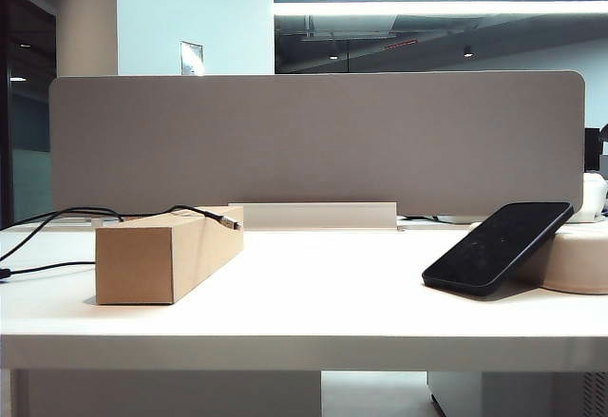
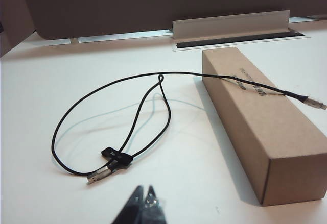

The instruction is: Pick up the charging cable and the phone, plug the charging cable into the charging port on the phone, and finally place them back on the table.

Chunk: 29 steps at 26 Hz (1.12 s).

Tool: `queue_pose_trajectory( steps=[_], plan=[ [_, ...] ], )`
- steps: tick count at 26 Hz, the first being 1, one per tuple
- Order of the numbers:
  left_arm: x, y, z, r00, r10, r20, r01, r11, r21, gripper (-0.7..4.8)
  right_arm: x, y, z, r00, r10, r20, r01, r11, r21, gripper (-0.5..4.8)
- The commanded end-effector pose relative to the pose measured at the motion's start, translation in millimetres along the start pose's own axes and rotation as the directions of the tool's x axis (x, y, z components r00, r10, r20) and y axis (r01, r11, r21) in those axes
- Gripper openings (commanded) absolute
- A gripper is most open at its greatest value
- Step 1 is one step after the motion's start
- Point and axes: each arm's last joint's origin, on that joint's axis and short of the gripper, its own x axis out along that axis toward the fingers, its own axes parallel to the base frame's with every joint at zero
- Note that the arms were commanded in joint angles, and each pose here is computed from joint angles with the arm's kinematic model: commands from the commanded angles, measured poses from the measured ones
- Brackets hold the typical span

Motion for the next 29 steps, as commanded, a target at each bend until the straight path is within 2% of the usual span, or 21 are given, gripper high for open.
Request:
queue_pose_trajectory(
  steps=[1,17,21,23,26,29],
  plan=[
    [-0.2,0.2,2.3,1.0,0.001,0.016,-0.001,1.0,0.004,-0.05,0.3,-0.2,-0.9,1.0,-0.005,0.006,0.005,1.0,-0.003,-0.01],
    [-0.2,0.2,2.3,1.0,0.001,0.016,-0.001,1.0,0.004,-0.05,0.2,-0.1,-0.6,1.0,-0.004,0.008,0.004,1.0,-0.003,-0.01],
    [-0.2,0.2,2.3,1.0,0.001,0.016,0.0,0.997,-0.073,-0.06,0.3,0.1,-0.8,1.0,-0.001,0.007,0.001,1.0,0.017,-0.01],
    [-0.3,0.3,2.9,1.0,0.0,0.017,0.001,0.997,-0.078,-0.06,0.3,0.1,-0.8,1.0,-0.001,0.007,0.001,1.0,0.017,-0.01],
    [-1.6,-0.4,8.3,0.999,-0.033,0.037,0.036,0.997,-0.075,-0.06,0.1,2.0,-0.2,0.998,0.066,0.004,-0.066,0.998,0.016,-0.01],
    [-3.7,-2.3,15.9,0.992,-0.111,0.064,0.116,0.991,-0.067,-0.06,-0.2,4.0,-0.3,0.991,0.132,-0.001,-0.132,0.991,0.016,-0.01]
  ],
)
